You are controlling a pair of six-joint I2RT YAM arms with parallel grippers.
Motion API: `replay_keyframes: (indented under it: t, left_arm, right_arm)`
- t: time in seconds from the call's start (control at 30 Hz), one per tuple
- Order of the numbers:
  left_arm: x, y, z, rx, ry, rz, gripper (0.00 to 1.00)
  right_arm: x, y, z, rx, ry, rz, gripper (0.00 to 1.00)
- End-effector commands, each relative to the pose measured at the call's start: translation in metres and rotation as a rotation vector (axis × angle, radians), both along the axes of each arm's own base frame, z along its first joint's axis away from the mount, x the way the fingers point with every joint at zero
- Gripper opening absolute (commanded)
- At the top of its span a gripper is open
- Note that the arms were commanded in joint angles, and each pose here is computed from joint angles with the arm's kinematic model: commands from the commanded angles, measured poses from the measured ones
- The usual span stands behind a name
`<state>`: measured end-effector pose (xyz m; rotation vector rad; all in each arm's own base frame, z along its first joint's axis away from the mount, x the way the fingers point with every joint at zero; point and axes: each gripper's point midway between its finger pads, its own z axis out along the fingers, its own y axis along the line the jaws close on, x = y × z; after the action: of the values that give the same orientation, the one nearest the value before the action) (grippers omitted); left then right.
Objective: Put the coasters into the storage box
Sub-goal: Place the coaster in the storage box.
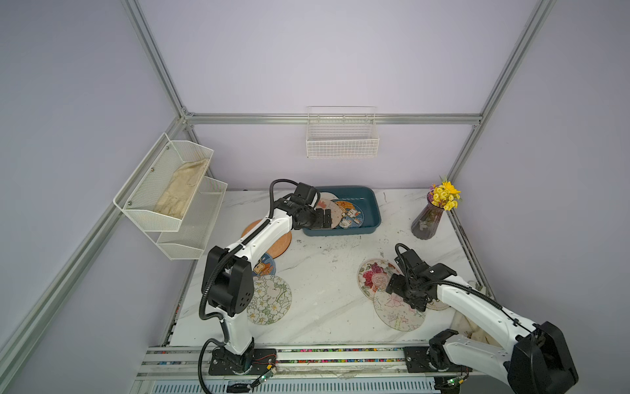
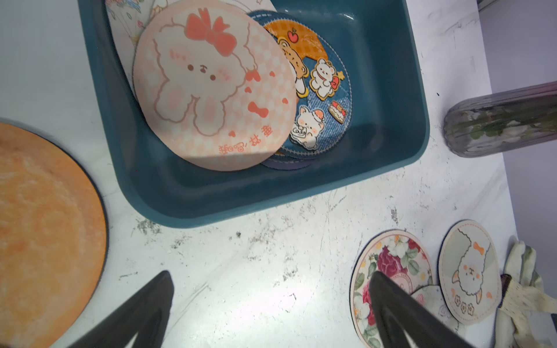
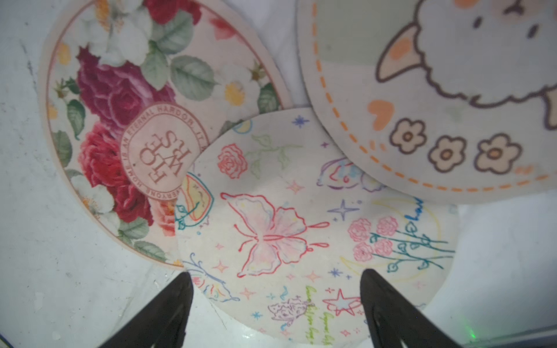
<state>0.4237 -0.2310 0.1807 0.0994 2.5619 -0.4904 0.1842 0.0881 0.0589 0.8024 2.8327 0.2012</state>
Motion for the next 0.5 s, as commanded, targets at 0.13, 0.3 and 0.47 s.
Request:
replay_keyframes:
  t: [0.13, 0.3, 0.47]
  left_arm:
    - [-0.034, -0.016, -0.002, -0.085, 0.027, -0.063, 1.0]
    - [-0.049, -0.022, -0.008, -0.1, 0.048, -0.087, 1.0]
    - [-0.054, -0.025, -0.008, -0.106, 0.05, -0.099, 1.0]
  right_arm:
    - [-0.025, -0.027, -0.01, -0.053, 0.043, -0.195, 0.88]
    - [-0.041, -0.038, -0.017, -0.06, 0.051, -0.271, 0.87]
    - [-0.05, -0.041, -0.026, -0.05, 0.059, -0.313, 0.91]
